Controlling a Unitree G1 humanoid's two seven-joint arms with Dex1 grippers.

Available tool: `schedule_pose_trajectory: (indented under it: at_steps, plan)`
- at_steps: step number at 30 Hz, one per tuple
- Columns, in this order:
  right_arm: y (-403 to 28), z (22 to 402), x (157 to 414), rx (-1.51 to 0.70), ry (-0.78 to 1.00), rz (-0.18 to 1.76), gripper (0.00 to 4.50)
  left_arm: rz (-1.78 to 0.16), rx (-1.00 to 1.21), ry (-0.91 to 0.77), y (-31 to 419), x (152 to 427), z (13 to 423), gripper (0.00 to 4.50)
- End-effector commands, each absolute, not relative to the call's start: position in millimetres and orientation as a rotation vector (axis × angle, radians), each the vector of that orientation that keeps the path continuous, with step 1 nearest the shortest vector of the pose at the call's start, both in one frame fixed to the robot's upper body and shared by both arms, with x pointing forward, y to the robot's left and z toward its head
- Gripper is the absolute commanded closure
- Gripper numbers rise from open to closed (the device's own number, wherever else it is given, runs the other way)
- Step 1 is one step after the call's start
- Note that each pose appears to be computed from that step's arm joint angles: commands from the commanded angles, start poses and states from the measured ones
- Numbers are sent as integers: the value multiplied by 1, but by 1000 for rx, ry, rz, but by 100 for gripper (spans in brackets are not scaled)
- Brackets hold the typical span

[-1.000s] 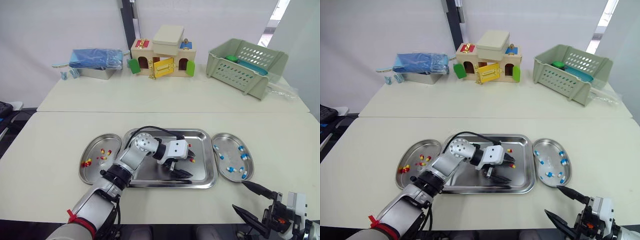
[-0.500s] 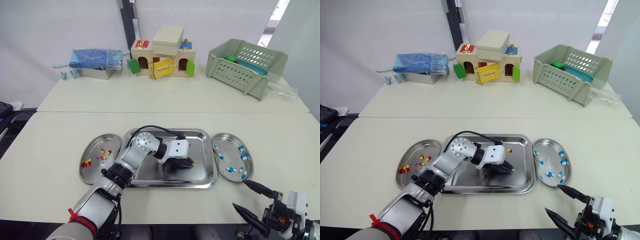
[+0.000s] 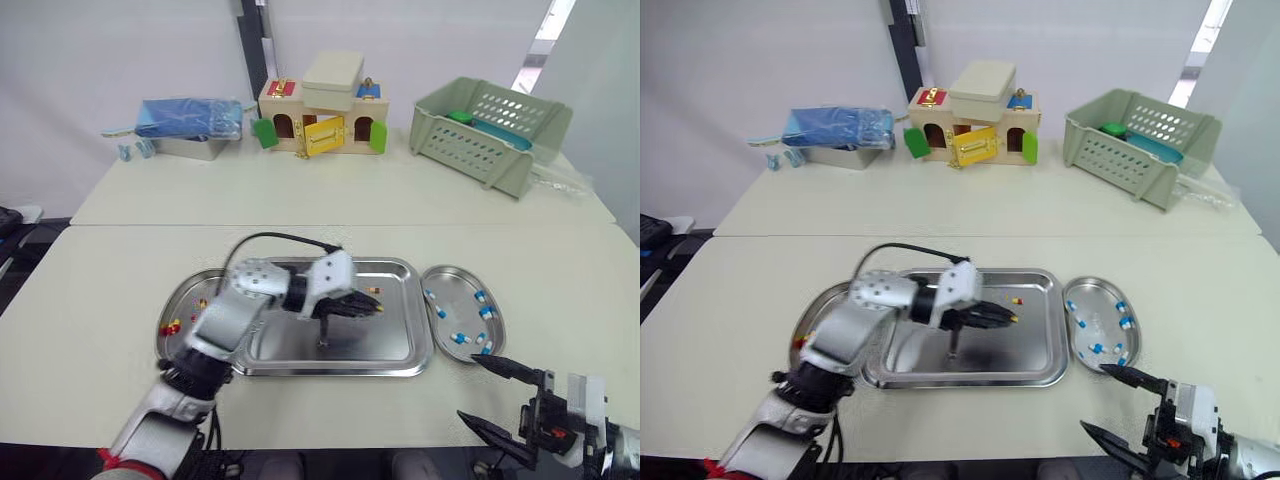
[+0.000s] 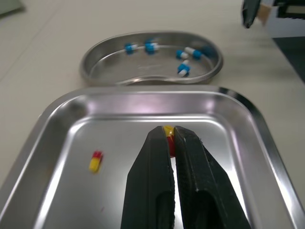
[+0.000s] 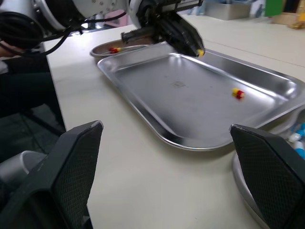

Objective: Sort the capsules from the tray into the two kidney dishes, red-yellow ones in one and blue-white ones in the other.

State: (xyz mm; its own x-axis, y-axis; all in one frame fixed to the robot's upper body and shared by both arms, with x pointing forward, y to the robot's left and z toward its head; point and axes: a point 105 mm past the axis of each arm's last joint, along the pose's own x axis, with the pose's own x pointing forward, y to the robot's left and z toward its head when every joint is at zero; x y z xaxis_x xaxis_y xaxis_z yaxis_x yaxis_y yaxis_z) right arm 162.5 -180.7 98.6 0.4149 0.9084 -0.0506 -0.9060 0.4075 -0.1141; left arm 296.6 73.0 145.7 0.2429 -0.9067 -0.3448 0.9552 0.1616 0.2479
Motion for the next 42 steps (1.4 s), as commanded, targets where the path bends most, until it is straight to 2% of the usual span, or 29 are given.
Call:
schedule_pose_trajectory:
  at_steps: [1, 8, 15, 27, 31, 41, 42]
  plan:
    - [-174, 108, 164, -129, -72, 1209, 0, -1205, 435, 140, 100, 290, 155, 447]
    - [-173, 101, 173, -141, -66, 1280, 0, -821, 388, 265, 187, 282, 146, 447]
    - [-175, 99, 180, -121, -55, 1264, 0, -567, 376, 297, 246, 273, 142, 447]
    - [-173, 104, 187, -116, -66, 1243, 0, -476, 365, 305, 270, 277, 138, 447]
    - [-174, 104, 186, -113, -63, 1230, 0, -502, 357, 309, 266, 276, 139, 342]
    - [-176, 106, 187, -102, -68, 1209, 0, -500, 347, 320, 266, 275, 140, 20]
    - [-177, 106, 187, -101, -68, 1207, 0, -500, 347, 319, 266, 275, 140, 4]
